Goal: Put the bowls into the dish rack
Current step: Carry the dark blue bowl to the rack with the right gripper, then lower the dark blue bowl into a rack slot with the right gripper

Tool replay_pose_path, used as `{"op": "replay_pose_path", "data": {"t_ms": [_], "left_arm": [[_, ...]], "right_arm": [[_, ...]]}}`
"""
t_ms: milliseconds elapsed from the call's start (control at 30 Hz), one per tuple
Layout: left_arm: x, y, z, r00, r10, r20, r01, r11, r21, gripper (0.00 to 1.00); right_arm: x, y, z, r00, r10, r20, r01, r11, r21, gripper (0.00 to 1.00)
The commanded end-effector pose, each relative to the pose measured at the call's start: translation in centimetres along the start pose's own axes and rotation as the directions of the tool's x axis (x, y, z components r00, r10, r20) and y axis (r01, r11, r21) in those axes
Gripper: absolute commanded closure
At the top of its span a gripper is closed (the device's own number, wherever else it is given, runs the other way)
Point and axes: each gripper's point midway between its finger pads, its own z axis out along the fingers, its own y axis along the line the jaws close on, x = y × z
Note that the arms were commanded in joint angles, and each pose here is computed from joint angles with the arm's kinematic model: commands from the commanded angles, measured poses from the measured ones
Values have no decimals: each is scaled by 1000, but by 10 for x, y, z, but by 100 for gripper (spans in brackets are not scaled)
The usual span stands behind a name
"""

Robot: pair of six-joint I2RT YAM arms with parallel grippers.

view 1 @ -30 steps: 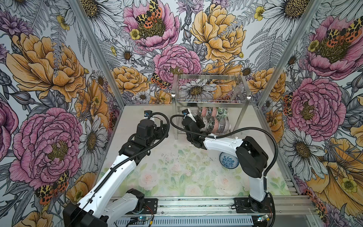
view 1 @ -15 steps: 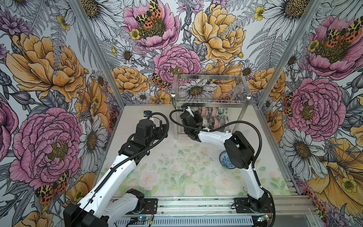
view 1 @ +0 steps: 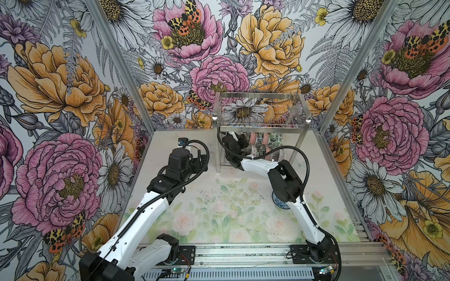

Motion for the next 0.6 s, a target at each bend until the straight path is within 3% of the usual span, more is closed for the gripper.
{"op": "replay_pose_path", "data": {"t_ms": [0,567], "left_arm": [[-4,0,1,1000,8,16,-8,1000,12,1],[-4,5,2,1000,-1,21,0,1000,6,1]], "right_arm": [[-20,-12,5,998,53,17,-54,996,67,100],[-8,-10,36,999,-15,-50,23,987,158,100]]}}
